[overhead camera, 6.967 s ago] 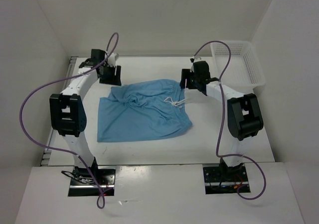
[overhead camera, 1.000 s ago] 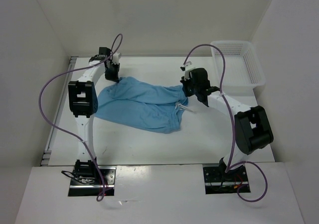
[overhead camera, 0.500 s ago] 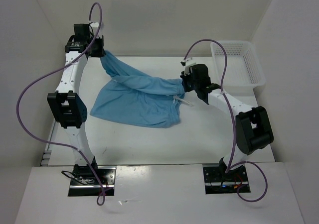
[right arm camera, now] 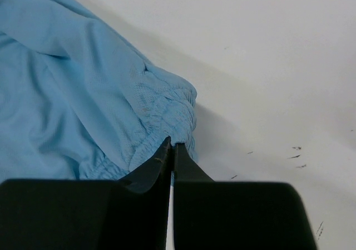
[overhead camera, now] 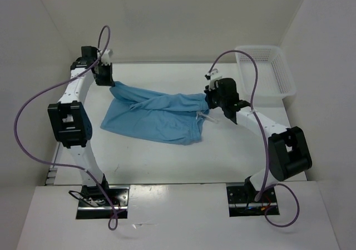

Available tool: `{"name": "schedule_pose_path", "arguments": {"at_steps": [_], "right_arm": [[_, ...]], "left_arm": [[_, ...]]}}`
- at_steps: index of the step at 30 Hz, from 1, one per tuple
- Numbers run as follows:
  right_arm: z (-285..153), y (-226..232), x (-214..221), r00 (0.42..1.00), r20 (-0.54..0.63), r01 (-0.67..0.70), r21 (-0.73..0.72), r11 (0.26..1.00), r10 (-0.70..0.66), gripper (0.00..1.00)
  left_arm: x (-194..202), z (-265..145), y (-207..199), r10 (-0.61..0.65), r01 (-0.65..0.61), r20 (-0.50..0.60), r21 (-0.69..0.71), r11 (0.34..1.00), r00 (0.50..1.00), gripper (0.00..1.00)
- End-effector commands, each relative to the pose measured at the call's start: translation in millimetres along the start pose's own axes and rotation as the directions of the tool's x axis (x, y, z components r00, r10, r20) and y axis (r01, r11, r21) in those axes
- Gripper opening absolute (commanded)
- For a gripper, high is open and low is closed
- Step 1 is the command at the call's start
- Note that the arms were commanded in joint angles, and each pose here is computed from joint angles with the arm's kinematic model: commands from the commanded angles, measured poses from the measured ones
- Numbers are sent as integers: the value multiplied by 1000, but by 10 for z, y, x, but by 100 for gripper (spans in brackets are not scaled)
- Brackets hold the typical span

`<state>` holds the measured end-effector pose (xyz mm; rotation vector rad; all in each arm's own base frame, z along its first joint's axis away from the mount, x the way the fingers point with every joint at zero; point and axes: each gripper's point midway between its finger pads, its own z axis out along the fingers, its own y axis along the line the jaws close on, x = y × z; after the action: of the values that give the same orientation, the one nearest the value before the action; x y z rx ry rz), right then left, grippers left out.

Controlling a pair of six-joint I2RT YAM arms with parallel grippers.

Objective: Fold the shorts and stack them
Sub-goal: Fold the shorts

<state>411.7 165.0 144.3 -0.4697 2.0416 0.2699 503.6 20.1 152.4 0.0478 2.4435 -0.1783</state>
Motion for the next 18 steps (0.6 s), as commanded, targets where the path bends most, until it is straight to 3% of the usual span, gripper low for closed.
{"name": "schedule_pose_path", "arguments": {"at_steps": [1, 3, 5, 7, 11, 14, 18], "right_arm": [[-147, 39, -265, 994, 109, 15, -5, 1000, -14, 0], [-137, 81, -225, 994, 107, 19, -13, 1000, -18, 0], [-55, 76, -195, 996, 90, 18, -14, 1000, -17, 0], [63, 30, -154, 998, 61, 14, 7, 1000, -15, 0], [212, -53, -568, 991, 131, -31, 47, 998, 25, 0], [218, 49, -768, 985, 172, -19, -15, 1000, 22, 0], [167, 156, -518, 991, 132, 6, -53, 999, 1, 0]], "left_arm": [[-340, -745, -274, -5, -27, 162, 191, 981, 987, 0], [-124, -652, -439, -2, -23, 103, 234, 972, 995, 0], [99, -451, -341, 15, -20, 46, 124, 992, 999, 0], [-51, -434, -271, 24, -32, 86, 87, 996, 996, 0], [-757, -449, -117, 47, -57, 221, 39, 998, 974, 0], [-982, -290, -137, 68, -72, 239, 6, 997, 969, 2], [-933, 203, -73, 72, -68, 188, -29, 997, 979, 10]]}}
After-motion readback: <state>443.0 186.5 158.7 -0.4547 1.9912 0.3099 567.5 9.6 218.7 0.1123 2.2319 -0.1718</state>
